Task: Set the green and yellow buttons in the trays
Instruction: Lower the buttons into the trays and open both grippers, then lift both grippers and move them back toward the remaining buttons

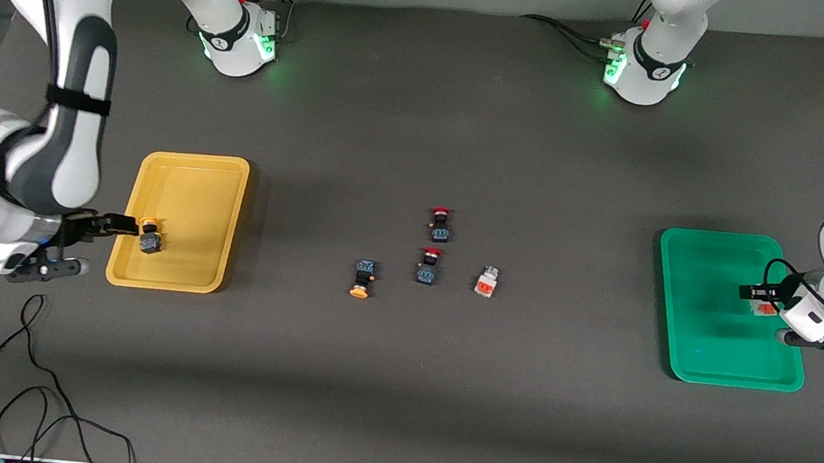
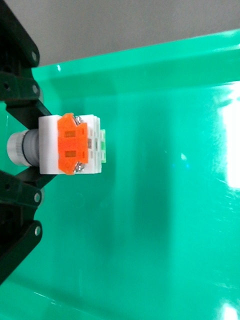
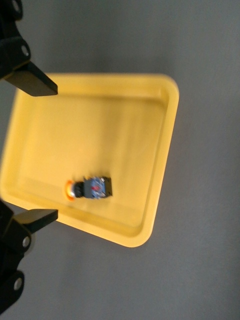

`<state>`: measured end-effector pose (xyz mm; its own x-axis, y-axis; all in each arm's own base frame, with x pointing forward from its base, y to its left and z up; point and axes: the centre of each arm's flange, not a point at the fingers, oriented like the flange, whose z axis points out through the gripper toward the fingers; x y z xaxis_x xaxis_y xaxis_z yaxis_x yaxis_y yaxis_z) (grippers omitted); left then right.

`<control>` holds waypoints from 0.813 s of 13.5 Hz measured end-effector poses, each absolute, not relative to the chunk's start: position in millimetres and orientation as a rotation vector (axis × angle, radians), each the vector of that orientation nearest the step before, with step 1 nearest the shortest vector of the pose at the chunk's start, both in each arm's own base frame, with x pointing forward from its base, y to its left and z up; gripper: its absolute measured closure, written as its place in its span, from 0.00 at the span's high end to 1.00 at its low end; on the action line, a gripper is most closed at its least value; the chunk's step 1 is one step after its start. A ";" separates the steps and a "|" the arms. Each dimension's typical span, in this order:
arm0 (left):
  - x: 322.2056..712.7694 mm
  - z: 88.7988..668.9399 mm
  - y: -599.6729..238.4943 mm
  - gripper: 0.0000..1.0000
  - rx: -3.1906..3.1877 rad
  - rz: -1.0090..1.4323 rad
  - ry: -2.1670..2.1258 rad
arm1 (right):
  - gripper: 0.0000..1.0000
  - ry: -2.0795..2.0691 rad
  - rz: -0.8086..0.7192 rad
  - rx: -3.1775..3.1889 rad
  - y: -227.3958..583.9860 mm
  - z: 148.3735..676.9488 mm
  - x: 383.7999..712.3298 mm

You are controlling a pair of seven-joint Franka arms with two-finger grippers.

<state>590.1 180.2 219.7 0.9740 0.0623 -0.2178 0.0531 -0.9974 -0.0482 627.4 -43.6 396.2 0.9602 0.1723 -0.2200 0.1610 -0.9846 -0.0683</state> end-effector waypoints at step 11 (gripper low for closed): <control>587.6 215.0 185.8 1.00 -3.082 0.354 -0.104 | 1.00 0.126 0.194 -3.079 311.0 420.8 600.3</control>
<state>587.6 185.8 215.0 0.9717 0.0706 -0.2254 0.0619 -0.9971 -0.0453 600.3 311.0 420.8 0.9888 -0.0778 -0.1275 -0.0847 -0.9952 -0.0491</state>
